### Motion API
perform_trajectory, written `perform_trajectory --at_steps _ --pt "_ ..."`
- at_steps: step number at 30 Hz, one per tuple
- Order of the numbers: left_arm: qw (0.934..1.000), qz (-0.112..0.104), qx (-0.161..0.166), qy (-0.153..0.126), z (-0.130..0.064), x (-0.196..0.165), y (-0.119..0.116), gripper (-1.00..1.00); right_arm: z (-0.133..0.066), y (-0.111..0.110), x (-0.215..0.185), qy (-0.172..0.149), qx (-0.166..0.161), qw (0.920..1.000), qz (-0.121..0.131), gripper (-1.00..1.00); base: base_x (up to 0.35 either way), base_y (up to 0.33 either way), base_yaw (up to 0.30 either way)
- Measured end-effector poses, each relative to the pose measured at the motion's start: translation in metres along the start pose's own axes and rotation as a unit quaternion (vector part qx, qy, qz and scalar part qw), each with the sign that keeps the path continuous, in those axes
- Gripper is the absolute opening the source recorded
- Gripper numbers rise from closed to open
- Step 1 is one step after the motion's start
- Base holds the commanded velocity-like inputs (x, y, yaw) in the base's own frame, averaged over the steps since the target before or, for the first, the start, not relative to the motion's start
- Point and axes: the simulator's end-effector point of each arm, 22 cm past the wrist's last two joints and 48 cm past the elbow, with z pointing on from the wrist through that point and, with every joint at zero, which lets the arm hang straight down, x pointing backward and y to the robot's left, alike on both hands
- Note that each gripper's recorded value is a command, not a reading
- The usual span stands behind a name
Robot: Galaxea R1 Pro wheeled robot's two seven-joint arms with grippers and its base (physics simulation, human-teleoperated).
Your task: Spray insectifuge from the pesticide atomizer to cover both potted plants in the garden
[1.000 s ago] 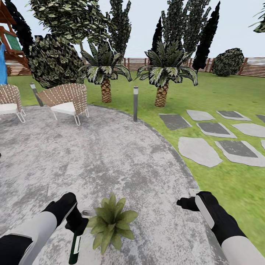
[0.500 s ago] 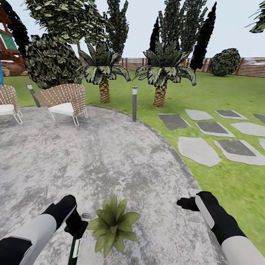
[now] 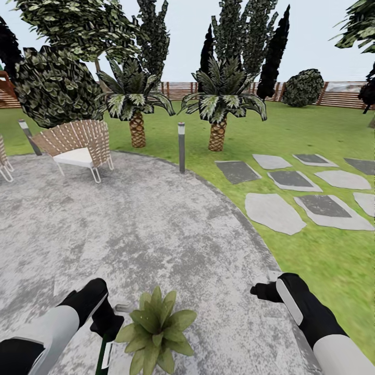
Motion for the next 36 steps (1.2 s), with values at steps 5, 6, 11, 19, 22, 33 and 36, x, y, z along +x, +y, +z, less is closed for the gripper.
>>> perform_trajectory --at_steps 5,6,11,19,22,33,36 --pt "1.0 0.0 0.001 0.002 0.001 0.002 -0.001 -1.0 0.0 0.0 0.0 0.0 0.0 1.0 0.0 1.0 0.006 0.003 -0.006" --pt "1.0 0.0 0.001 0.003 0.003 0.003 -0.001 -1.0 0.0 0.0 0.0 0.0 0.0 1.0 0.0 1.0 0.0 0.0 0.0" --pt "0.9996 -0.004 0.006 0.027 0.024 0.029 -0.003 -1.0 0.002 0.0 0.002 0.003 0.0 1.0 0.0 1.0 0.0 0.0 0.0" --pt "0.9977 -0.01 0.014 0.066 0.056 0.075 -0.007 -1.0 0.004 -0.001 0.003 0.005 0.001 1.0 0.001 1.0 0.0 0.0 0.0" --pt "0.9975 -0.011 0.014 0.069 0.058 0.078 -0.007 -1.0 0.004 -0.001 0.003 0.004 0.001 1.0 0.001 1.0 0.0 0.0 0.0" --pt "0.9969 -0.011 0.015 0.077 0.064 0.084 -0.007 -1.0 0.008 -0.002 0.006 0.01 0.002 1.0 0.002 1.0 0.0 0.0 0.0" --pt "0.9969 -0.011 0.015 0.077 0.064 0.084 -0.007 -1.0 0.008 -0.003 0.007 0.01 0.002 0.9999 0.002 1.0 0.0 0.0 0.0"
